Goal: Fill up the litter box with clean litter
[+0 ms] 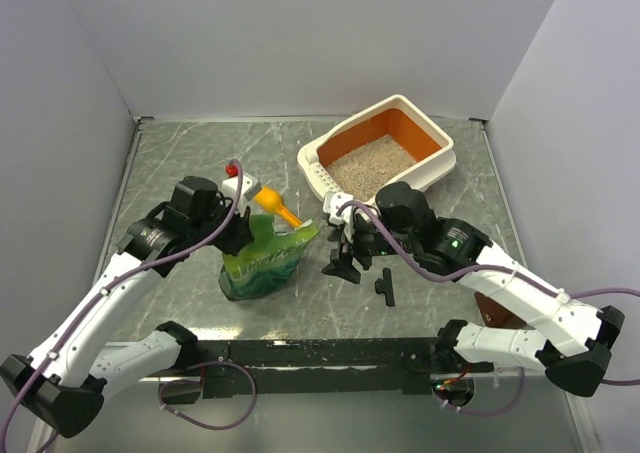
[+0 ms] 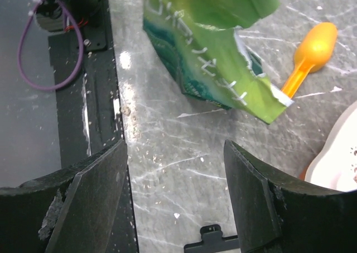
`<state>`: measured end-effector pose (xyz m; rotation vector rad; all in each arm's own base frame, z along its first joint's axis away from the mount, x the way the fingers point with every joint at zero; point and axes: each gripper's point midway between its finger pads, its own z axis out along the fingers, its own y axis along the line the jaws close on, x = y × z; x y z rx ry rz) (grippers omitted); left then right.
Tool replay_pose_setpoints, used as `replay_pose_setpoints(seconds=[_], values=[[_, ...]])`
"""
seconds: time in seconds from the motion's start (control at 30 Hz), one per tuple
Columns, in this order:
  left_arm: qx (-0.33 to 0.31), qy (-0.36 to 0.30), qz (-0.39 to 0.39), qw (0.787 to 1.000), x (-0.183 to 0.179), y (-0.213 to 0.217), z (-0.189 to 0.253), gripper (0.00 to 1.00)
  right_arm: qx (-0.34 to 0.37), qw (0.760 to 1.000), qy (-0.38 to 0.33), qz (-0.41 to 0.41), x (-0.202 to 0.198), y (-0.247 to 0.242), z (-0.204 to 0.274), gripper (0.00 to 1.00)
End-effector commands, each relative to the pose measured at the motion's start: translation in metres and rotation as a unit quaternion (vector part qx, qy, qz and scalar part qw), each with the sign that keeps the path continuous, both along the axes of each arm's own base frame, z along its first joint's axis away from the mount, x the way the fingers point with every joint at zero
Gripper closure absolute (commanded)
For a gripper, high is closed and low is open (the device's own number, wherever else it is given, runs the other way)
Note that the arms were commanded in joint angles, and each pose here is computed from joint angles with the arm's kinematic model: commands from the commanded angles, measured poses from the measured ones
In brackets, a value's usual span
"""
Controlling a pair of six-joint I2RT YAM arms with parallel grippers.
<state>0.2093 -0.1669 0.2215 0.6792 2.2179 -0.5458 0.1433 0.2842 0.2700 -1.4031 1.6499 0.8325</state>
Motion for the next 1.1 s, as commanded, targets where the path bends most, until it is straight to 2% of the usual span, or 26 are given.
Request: replay_pose_setpoints(seconds=[0.0,0.13,0.2,0.27,0.37,0.5,0.67,0.83,1.07], values=[[-0.027,-0.073,0.004,0.997,0.005,0.0,0.024,0.99,0.046,0.997,-0.03,-0.057,0.022,0.005,0.027,0.23],[-0.119,-0.238,-0.01,0.964,-0.004,0.001,0.081,0.99,0.048,0.993,-0.034,-0.104,0.05,0.011,0.038,0.23],[-0.124,-0.285,-0.033,0.95,-0.011,0.002,0.096,0.99,0.051,0.991,-0.039,-0.114,0.062,0.014,0.045,0.24],[-0.114,-0.285,-0.077,0.948,-0.016,-0.007,0.094,1.0,0.056,0.99,-0.053,-0.118,0.075,0.016,0.048,0.25],[-0.107,-0.282,-0.144,0.942,-0.025,-0.021,0.087,0.99,0.057,0.993,-0.071,-0.081,0.082,0.02,0.055,0.26],[-0.117,-0.284,-0.217,0.926,-0.04,-0.035,0.077,0.99,0.021,0.997,-0.069,-0.01,0.072,0.024,0.049,0.29],[-0.116,-0.29,-0.242,0.919,-0.048,-0.036,0.067,0.99,-0.031,0.997,-0.06,0.042,0.068,0.025,0.037,0.29],[-0.122,-0.319,-0.242,0.908,-0.055,-0.032,0.076,0.99,-0.073,0.994,-0.065,0.047,0.084,0.029,0.021,0.26],[-0.12,-0.329,-0.24,0.905,-0.06,-0.031,0.079,1.0,-0.073,0.993,-0.058,0.073,0.092,0.049,0.006,0.21]])
